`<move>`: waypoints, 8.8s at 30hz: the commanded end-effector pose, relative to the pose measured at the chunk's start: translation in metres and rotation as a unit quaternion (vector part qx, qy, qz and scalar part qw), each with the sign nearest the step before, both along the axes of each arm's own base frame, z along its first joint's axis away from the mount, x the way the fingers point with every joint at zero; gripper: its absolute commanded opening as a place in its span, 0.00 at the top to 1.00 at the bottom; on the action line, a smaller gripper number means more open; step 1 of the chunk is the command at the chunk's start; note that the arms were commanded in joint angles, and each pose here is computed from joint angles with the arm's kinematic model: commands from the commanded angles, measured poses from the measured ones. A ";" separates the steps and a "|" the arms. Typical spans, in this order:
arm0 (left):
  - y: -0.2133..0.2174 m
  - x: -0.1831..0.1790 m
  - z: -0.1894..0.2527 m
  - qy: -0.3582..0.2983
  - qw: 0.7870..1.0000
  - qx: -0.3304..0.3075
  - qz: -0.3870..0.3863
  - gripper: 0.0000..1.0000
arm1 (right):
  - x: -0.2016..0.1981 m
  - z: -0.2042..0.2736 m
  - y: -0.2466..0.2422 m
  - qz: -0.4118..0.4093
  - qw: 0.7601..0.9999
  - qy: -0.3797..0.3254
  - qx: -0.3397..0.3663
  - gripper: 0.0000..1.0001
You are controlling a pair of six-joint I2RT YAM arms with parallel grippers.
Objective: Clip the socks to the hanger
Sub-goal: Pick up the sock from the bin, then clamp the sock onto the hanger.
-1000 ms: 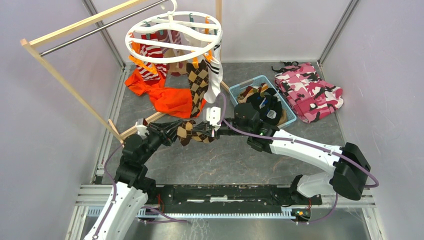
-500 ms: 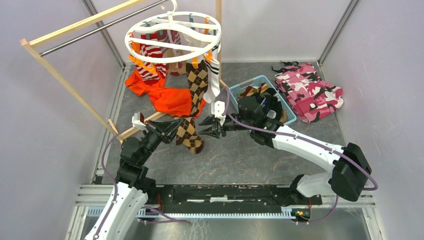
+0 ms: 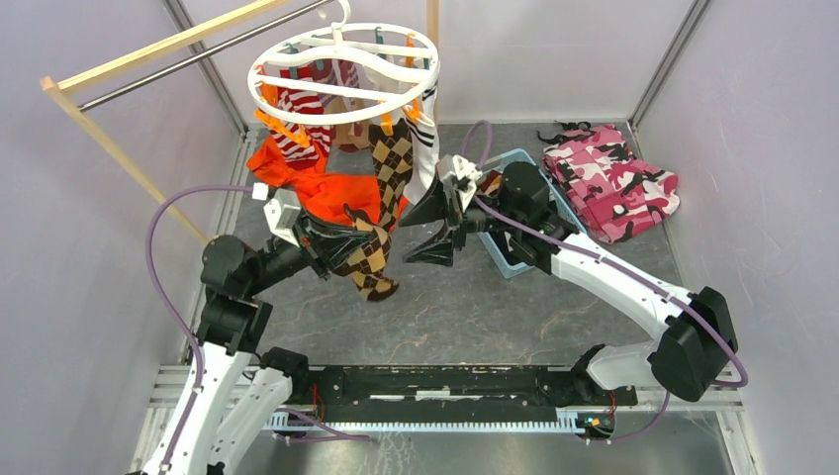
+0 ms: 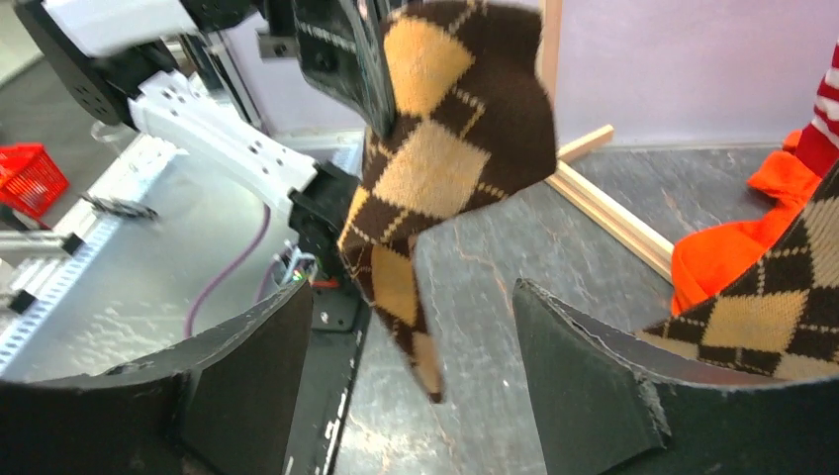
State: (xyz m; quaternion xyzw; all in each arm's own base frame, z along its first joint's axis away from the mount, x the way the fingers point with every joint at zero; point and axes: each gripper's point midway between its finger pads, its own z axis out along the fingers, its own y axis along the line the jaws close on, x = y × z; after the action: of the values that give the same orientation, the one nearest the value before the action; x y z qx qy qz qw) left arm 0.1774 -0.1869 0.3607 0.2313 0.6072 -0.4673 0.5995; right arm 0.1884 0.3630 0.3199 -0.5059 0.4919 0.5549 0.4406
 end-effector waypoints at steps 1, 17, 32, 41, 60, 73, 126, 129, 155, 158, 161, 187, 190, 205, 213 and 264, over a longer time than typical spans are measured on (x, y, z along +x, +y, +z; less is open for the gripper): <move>-0.006 -0.002 0.002 -0.152 0.978 0.128 -0.057 0.98 | -0.014 0.045 -0.005 0.029 0.997 0.034 0.061 0.19; -0.017 -0.005 0.072 -0.284 0.941 0.150 -0.107 0.98 | -0.015 0.071 0.010 0.062 0.992 0.057 0.092 0.11; -0.026 -0.011 0.080 -0.291 0.940 0.120 -0.134 0.98 | -0.022 0.137 0.010 0.090 0.978 0.044 0.182 0.14; -0.026 -0.004 0.063 -0.269 0.947 0.124 -0.126 0.98 | -0.017 0.147 0.009 0.082 0.976 0.044 0.197 0.30; -0.011 0.012 0.044 -0.192 0.977 0.090 -0.032 0.79 | -0.001 0.123 0.013 0.048 0.987 -0.018 0.153 1.00; 0.007 0.002 0.045 -0.149 0.988 -0.004 0.039 0.00 | 0.021 0.067 0.012 0.009 0.990 -0.133 0.034 1.00; 0.008 0.014 -0.007 -0.142 0.988 0.023 0.053 0.98 | 0.028 0.080 0.015 0.011 0.982 -0.186 0.029 0.53; 0.028 0.012 -0.019 -0.135 0.984 0.040 0.113 0.98 | 0.036 0.086 0.013 -0.001 0.972 -0.233 0.018 0.47; 0.077 0.015 -0.039 -0.175 0.948 0.075 0.254 0.98 | 0.072 0.157 0.108 -0.312 0.924 -0.185 0.121 0.27; 0.078 0.015 -0.036 -0.179 0.947 0.071 0.257 0.98 | 0.077 0.159 0.114 -0.334 0.916 -0.176 0.134 0.27; 0.079 0.015 -0.035 -0.183 0.946 0.073 0.259 0.98 | 0.082 0.156 0.124 -0.354 0.910 -0.167 0.136 0.27; 0.073 0.013 -0.037 -0.197 0.947 0.068 0.243 0.98 | 0.116 0.168 0.162 -0.479 0.842 -0.134 0.209 0.28; 0.072 0.013 -0.035 -0.197 0.948 0.069 0.241 0.98 | 0.120 0.165 0.163 -0.489 0.836 -0.132 0.209 0.30; 0.070 0.011 -0.034 -0.193 0.950 0.074 0.233 0.98 | 0.134 0.167 0.164 -0.518 0.812 -0.144 0.226 0.40; 0.071 0.011 -0.035 -0.191 0.950 0.072 0.237 0.98 | 0.142 0.172 0.160 -0.520 0.807 -0.149 0.239 0.54; 0.071 0.060 0.048 -0.146 0.943 -0.125 0.273 0.98 | 0.141 0.190 0.125 -0.388 0.891 0.006 0.235 1.00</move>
State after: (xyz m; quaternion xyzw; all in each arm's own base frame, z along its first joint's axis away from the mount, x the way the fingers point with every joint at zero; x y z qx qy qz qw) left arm 0.2424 -0.1225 0.3604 0.0547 0.5375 -0.3201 0.7782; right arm 0.3383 0.5060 0.4803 -0.1678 0.5205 0.4241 0.7218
